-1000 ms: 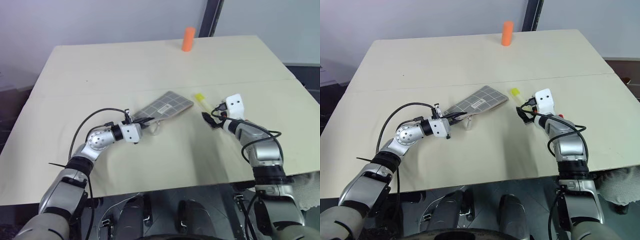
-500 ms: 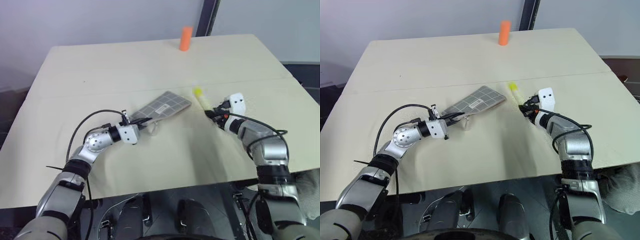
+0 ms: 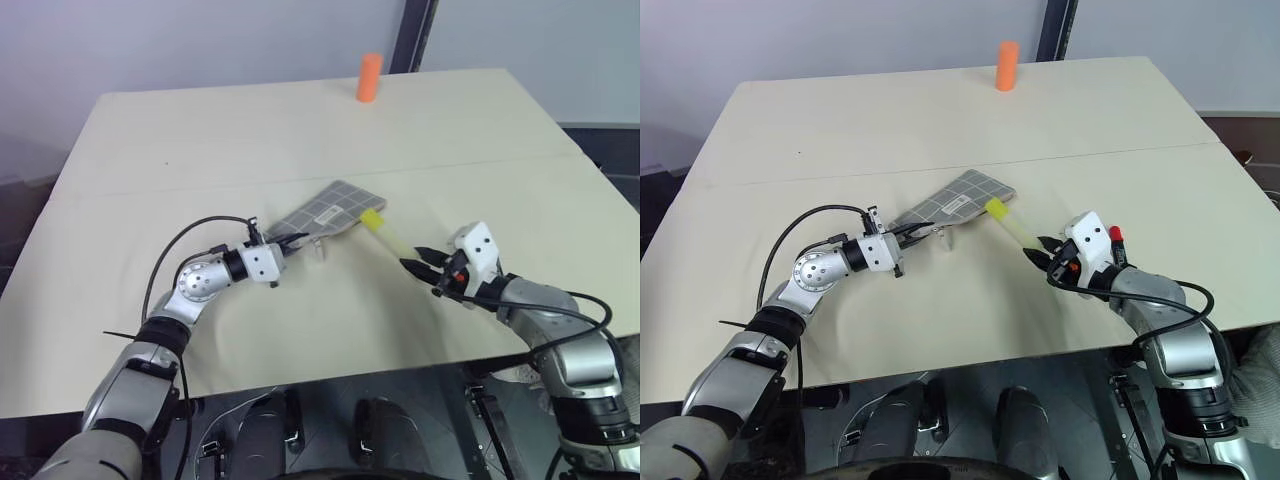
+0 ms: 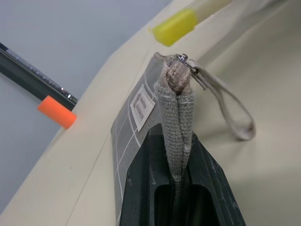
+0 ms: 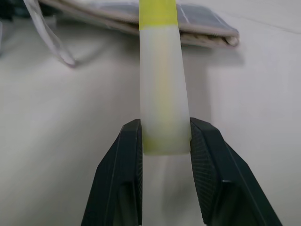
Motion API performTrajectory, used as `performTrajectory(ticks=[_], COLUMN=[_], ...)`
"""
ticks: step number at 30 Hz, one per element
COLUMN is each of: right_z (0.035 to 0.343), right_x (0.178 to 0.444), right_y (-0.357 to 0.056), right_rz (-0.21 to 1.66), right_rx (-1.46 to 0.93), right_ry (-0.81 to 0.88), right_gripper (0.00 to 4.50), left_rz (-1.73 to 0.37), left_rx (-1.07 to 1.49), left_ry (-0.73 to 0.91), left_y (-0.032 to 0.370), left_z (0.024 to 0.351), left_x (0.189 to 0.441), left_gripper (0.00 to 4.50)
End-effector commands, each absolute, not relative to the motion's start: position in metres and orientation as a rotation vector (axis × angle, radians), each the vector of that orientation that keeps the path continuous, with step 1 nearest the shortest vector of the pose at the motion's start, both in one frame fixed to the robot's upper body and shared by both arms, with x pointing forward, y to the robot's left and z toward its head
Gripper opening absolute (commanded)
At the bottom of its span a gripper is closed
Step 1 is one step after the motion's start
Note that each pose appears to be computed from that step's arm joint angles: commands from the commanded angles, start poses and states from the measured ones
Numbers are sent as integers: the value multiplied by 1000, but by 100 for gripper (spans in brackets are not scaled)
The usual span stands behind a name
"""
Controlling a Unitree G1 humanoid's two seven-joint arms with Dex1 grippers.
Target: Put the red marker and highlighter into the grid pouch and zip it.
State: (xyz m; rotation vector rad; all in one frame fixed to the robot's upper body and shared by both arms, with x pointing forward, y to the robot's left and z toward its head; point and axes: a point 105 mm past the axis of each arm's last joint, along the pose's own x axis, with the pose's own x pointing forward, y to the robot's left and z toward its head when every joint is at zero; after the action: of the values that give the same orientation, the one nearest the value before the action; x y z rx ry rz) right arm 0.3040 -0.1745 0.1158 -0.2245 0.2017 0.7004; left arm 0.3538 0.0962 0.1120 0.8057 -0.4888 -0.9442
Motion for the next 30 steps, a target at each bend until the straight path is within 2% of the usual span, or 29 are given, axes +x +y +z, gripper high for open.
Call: performTrajectory(ticks=[1,16,24,26,30], right_z=[126,120,124,126,129], right_x=[305,311,312,312,312], right_y=[-166,-156,-146,-145,-140], right_rz=[720,753,803,820,888], right_rx=[-258,-283,-347,-412,-695], right_ry=[148,165,152,149,116], right_gripper=[83,83,83,83,83], left_rz=[-937,-951,-1042,-1076,-1154], left_rx=[807,820,938,977,1028], left_ry=[-525,-537,-566,-579,-611], left_y=[96,96,91,91,89], left_z=[121,121,117,117,118], left_x=[354,348,339,336,329], left_gripper=[0,0,0,0,0])
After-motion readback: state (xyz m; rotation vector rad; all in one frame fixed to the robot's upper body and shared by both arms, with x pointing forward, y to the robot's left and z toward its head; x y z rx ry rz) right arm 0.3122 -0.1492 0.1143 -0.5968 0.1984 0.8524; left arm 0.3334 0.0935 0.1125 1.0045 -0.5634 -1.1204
